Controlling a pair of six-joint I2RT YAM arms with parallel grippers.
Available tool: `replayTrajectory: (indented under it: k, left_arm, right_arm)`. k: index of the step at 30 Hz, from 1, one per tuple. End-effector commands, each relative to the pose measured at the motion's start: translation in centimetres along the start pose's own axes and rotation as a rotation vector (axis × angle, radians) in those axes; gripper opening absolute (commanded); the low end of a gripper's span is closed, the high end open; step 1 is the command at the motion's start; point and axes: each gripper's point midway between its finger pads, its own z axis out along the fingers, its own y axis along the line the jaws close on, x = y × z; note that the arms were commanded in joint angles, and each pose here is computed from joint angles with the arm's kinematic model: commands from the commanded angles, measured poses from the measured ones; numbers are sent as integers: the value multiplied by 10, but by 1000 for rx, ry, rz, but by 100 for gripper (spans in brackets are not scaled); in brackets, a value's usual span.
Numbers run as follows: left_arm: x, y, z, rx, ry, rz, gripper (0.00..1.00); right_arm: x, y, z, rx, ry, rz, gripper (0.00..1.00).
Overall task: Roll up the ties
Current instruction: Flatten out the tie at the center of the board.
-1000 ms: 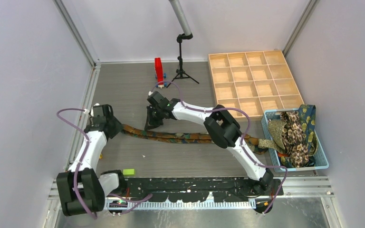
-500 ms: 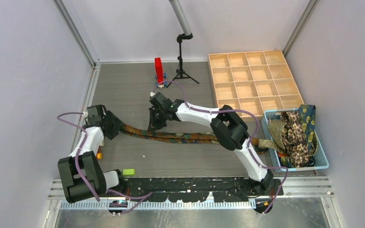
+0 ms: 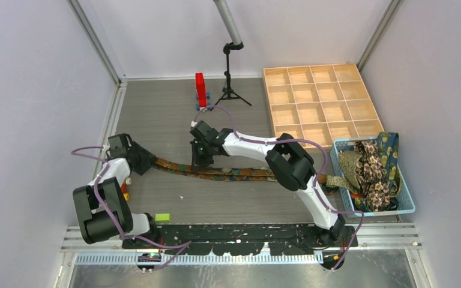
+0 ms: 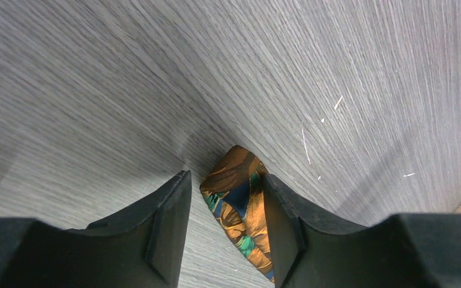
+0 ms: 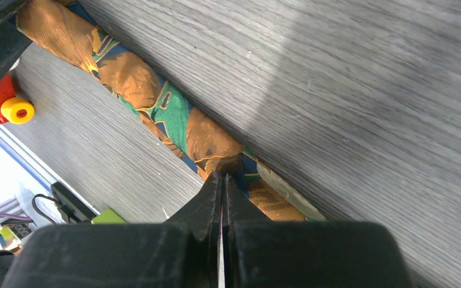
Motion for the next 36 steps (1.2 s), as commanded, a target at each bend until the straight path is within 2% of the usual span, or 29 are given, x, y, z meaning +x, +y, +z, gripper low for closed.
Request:
replayTrajectory:
  k: [1, 4, 9, 12, 14, 15, 18, 21, 26, 32, 36]
  left_arm:
    - [-5, -10, 7, 62, -13, -25, 47]
    - [-4, -6, 11, 53, -11, -28, 39]
    - [-4, -4, 10, 52, -28, -28, 18]
    - [-4, -3, 8, 51, -38, -25, 14]
    - [-4, -2, 7, 49, -42, -24, 15]
    - [-4, -2, 7, 46, -41, -24, 18]
    - [-3, 0, 5, 37, -39, -20, 43]
    - [-6, 1, -1, 23, -53, -9, 56]
    - [-18, 4, -11, -9, -108, 15, 55]
    - [-16, 1, 0, 41, -65, -12, 41]
    - [-14, -3, 8, 70, -48, -12, 37]
  right_arm:
    - [-19, 24, -37, -30, -74, -64, 2]
    - [-22, 21, -40, -23, -79, -67, 2]
    - [-27, 24, -46, -24, -92, -70, 2]
    - [-29, 28, -49, -32, -98, -71, 2]
    - [-30, 30, -51, -37, -102, -74, 2]
    - [-30, 32, -51, -39, -103, -73, 2]
    - [-31, 35, -50, -43, -104, -76, 2]
    - [-30, 37, -50, -46, -103, -76, 2]
    - [-27, 36, -50, -40, -101, -76, 2]
    - [-24, 37, -50, -43, -97, -76, 2]
    - [-22, 40, -50, -49, -94, -82, 2]
